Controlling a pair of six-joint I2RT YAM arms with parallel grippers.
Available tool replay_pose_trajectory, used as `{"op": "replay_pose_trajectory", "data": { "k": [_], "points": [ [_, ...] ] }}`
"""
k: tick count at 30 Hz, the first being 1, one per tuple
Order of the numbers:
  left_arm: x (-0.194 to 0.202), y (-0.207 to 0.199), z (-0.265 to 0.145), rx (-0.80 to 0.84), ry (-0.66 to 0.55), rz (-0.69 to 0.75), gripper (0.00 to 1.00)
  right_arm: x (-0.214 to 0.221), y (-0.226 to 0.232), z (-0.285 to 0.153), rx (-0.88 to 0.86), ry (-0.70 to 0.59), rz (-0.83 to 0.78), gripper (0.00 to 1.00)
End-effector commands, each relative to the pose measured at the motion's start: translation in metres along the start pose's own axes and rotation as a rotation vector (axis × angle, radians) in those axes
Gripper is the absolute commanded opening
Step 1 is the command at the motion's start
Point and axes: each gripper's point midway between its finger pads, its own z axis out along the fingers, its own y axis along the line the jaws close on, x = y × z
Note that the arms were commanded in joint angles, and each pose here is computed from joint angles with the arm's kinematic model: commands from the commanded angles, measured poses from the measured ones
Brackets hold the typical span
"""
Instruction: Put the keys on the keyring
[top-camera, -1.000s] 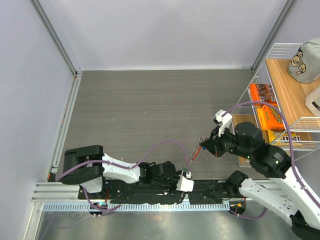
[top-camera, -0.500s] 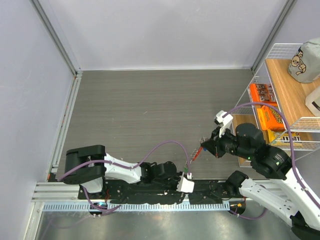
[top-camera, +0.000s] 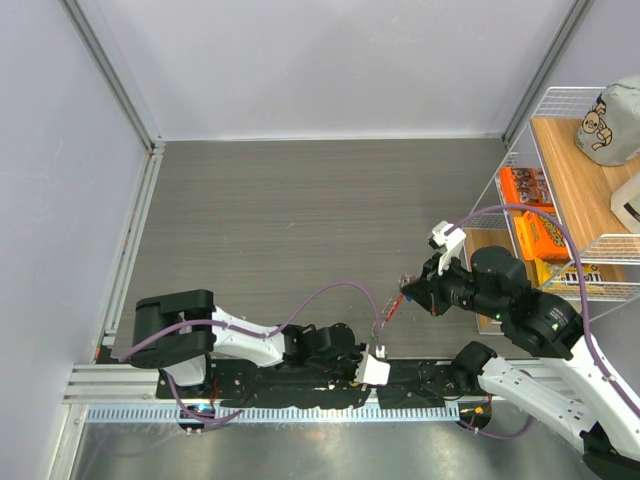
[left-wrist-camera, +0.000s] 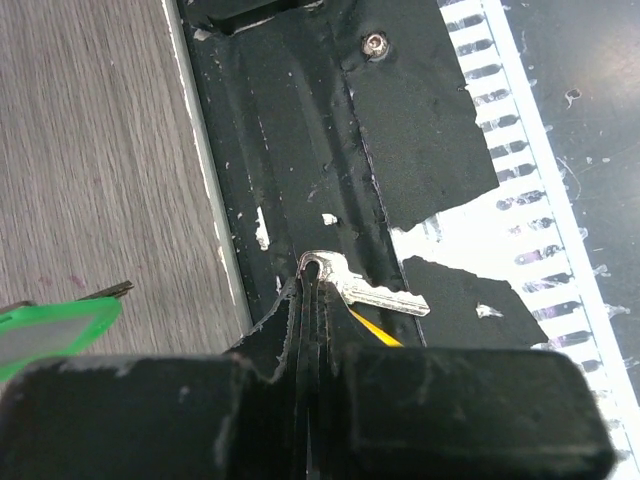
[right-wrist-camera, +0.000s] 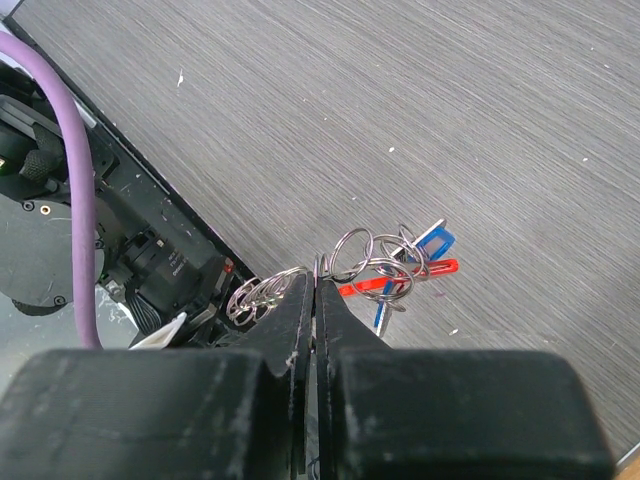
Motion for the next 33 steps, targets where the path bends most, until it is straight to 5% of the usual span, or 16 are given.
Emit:
{"op": "replay_pose_trajectory", "data": {
  "k": [1, 14, 22, 25, 33],
  "points": [
    [-0.025, 0.01, -0.002, -0.039, -0.058, 0.022, 0.0, -0.017, 0.006, -0.002, -0.025, -0.071, 0.004, 0.05],
    [-0.136, 0.047, -0.117, -0.277, -0.281, -0.015, 0.0, -0.018, 0.006, 0.006, -0.033, -0.062, -0.012, 0.06],
    [-0.165, 0.068, -0.194, -0.476, -0.403, -0.106, 0.0, -0.026, 0.018, 0.0, -0.1, -0.075, -0.077, 0.05],
    [-0.167, 0.076, -0.208, -0.521, -0.359, -0.161, 0.0, -0.027, 0.031, -0.003, -0.183, -0.071, -0.124, 0.06],
    [-0.187, 0.082, -0.238, -0.579, -0.473, -0.218, 0.0, -0.045, 0.06, -0.025, -0.352, -0.128, -0.356, 0.06]
  ]
}}
